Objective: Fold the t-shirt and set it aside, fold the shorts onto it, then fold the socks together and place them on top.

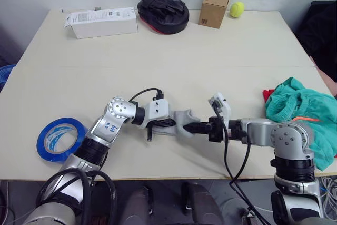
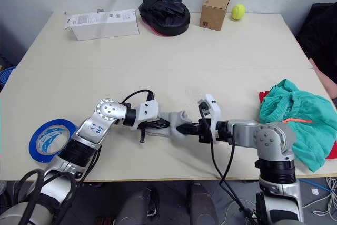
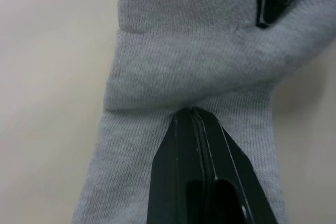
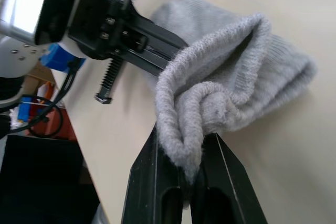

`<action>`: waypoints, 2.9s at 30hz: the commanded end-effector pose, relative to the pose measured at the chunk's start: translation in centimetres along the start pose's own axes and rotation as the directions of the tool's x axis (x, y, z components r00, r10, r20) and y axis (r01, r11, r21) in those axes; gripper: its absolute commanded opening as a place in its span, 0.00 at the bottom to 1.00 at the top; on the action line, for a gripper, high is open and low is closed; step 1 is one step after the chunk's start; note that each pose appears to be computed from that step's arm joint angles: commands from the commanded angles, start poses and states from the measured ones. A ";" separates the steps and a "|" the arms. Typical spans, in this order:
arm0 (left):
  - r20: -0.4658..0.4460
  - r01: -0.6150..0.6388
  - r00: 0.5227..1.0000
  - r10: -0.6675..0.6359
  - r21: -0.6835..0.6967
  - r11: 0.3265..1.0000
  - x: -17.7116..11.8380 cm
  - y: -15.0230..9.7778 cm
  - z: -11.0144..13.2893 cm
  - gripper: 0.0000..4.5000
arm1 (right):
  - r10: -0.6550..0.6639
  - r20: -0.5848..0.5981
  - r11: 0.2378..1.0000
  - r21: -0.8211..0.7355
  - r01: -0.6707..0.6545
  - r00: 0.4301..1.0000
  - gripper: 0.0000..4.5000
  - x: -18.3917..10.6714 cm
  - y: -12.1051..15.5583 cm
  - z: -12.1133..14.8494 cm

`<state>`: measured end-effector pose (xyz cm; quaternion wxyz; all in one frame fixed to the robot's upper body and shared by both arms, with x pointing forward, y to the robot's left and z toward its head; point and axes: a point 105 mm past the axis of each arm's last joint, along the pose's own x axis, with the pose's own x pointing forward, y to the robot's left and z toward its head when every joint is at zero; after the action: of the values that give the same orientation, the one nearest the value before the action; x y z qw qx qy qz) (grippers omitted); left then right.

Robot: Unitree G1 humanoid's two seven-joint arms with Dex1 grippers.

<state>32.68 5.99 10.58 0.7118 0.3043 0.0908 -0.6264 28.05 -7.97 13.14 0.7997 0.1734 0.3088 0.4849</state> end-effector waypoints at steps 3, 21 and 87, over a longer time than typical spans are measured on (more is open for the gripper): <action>-0.054 -0.012 0.998 0.010 -0.034 0.999 -0.1 -0.4 -1.7 0.00 | 0.076 0.018 0.992 -0.103 -0.073 0.997 0.01 1.3 1.9 1.2; -0.048 -0.091 0.995 0.087 -0.089 0.992 -3.1 0.1 -1.0 0.27 | 0.108 0.023 0.986 -0.131 -0.104 0.994 0.00 3.6 1.6 1.7; -0.192 -0.362 0.927 0.323 -0.226 0.904 -11.6 -1.3 -5.5 1.00 | 0.334 -0.150 0.789 -0.495 -0.363 0.930 0.99 4.7 3.9 5.4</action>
<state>30.72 18.28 11.19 0.8343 0.2564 0.1735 -0.4562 29.81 -1.17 17.57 0.6907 -0.0010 0.1627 0.7046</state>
